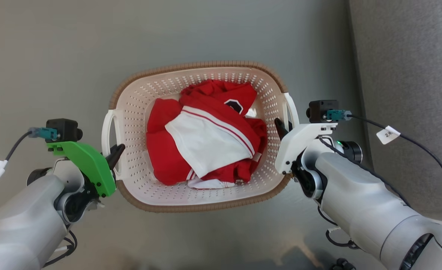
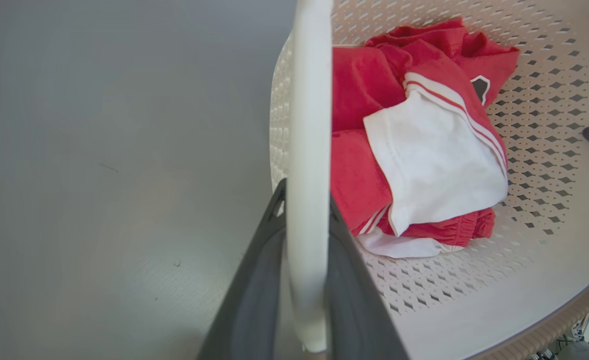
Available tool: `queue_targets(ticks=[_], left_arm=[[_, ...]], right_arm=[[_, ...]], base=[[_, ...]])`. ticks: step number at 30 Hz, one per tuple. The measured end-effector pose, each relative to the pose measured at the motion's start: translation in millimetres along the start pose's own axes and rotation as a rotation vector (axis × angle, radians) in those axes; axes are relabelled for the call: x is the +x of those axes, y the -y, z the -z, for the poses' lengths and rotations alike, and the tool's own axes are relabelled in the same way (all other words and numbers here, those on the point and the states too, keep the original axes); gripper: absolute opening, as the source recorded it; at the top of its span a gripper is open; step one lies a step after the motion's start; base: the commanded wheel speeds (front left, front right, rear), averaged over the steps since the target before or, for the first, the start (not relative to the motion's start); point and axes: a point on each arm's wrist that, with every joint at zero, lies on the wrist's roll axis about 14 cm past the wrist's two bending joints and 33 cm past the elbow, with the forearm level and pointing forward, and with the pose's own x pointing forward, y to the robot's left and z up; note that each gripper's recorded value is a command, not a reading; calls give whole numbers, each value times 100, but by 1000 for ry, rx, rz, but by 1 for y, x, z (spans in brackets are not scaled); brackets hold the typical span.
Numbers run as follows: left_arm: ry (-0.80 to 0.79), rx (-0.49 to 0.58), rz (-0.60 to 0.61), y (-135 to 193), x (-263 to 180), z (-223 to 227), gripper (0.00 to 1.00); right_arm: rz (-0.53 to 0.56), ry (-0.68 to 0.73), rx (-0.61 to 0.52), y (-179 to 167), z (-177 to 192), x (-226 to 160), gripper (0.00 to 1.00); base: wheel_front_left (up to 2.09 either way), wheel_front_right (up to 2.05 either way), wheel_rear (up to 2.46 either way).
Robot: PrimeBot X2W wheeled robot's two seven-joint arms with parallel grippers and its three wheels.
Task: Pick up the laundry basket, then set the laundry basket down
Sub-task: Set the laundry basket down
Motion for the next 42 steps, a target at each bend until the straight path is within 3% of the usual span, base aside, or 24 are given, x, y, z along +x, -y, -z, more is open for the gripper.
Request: queue_targets(ticks=[19, 42], left_arm=[[11, -60, -18, -37, 24, 6, 0], [58, -113, 23, -49, 53, 8, 0]], right_arm=[[-17, -56, 22, 4, 23, 44, 0], [50, -90, 22, 36, 38, 78, 0]], base=[[0, 0, 0], [0, 0, 0]])
